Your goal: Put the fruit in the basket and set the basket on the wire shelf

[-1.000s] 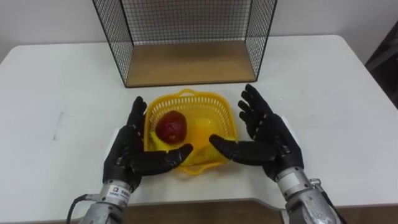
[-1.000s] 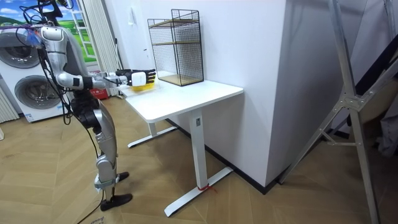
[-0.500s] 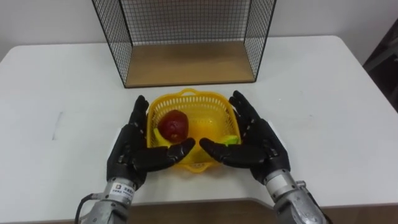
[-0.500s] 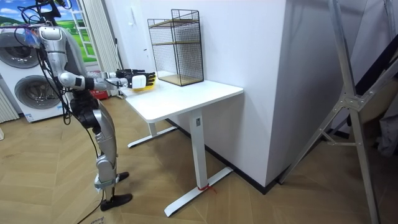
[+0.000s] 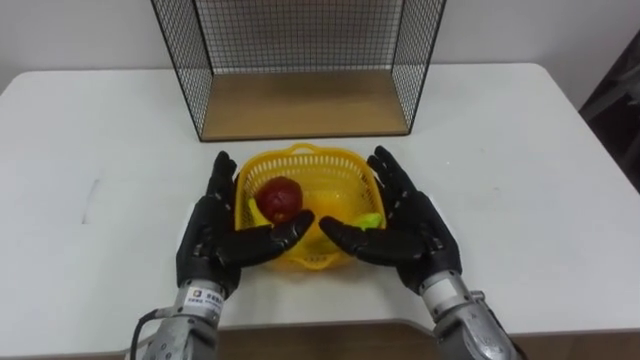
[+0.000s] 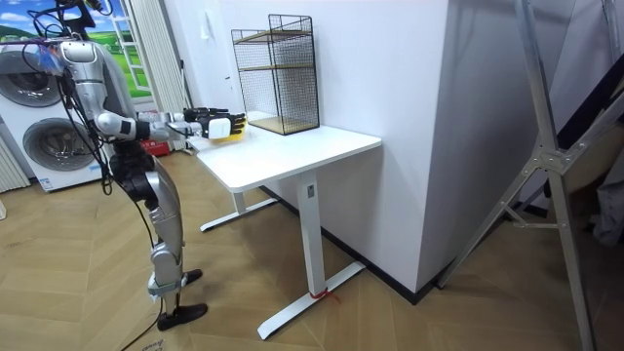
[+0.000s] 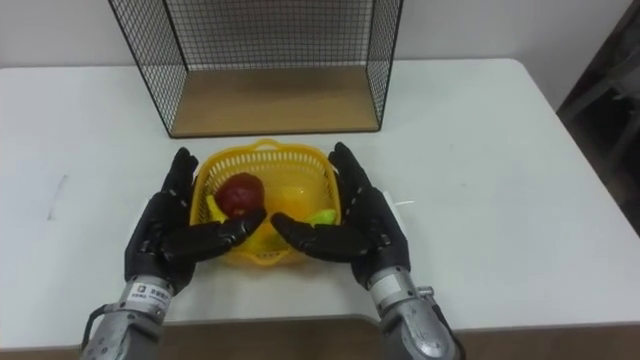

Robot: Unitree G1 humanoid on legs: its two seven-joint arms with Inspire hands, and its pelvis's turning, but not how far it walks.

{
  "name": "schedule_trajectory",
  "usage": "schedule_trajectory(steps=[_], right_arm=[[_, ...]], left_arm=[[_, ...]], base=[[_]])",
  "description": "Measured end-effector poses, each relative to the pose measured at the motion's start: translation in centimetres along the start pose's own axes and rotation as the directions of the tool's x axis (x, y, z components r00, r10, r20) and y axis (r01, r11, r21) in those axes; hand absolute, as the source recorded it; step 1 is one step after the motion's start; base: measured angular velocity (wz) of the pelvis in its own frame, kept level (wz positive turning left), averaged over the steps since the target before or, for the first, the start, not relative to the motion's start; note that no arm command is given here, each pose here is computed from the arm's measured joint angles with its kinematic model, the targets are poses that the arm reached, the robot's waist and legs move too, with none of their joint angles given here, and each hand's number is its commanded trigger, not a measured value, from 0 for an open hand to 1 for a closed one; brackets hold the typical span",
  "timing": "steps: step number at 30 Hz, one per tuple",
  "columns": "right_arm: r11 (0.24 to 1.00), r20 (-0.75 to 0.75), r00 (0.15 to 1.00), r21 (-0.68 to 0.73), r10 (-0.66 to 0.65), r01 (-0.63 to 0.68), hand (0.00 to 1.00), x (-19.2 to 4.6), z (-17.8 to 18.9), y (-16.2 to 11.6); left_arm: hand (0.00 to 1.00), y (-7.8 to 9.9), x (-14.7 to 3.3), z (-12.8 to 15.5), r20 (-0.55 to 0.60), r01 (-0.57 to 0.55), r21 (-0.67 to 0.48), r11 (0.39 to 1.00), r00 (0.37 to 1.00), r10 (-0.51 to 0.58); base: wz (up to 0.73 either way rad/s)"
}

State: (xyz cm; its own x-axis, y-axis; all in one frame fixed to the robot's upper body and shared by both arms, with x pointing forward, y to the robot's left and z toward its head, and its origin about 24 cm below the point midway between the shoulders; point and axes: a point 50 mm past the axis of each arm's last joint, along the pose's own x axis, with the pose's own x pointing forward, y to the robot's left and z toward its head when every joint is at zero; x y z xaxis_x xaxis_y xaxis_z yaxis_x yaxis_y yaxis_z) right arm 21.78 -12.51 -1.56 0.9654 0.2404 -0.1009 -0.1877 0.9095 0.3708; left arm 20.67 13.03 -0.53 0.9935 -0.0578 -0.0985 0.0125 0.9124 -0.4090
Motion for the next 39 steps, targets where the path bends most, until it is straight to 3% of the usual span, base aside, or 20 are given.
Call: schedule_trajectory(steps=[9,19,25,39], right_arm=[[0.999,0.015,1.0,0.048,-0.012,0.011,0.0,0.3,0.1,0.4],[0.998,0.077,0.996,0.035,-0.051,0.049,0.0,1.8,1.9,0.8],[0.999,0.163,0.986,0.034,-0.036,0.031,0.0,2.3,4.0,1.6],[0.998,0.213,0.975,0.043,-0.058,0.05,0.0,2.7,5.1,2.0]], left_arm=[[0.0,-0.6,0.6,0.3,0.019,-0.036,-0.018,0.999,0.999,0.036],[0.0,-2.3,2.8,2.2,0.098,0.024,-0.024,0.999,0.995,-0.022],[0.0,-2.9,3.2,2.9,0.126,0.044,-0.035,0.998,0.991,-0.039],[0.0,-4.0,3.8,4.5,0.191,0.071,-0.047,0.996,0.98,-0.061]], base=[[0.03],[0.01],[-0.01],[0.0]])
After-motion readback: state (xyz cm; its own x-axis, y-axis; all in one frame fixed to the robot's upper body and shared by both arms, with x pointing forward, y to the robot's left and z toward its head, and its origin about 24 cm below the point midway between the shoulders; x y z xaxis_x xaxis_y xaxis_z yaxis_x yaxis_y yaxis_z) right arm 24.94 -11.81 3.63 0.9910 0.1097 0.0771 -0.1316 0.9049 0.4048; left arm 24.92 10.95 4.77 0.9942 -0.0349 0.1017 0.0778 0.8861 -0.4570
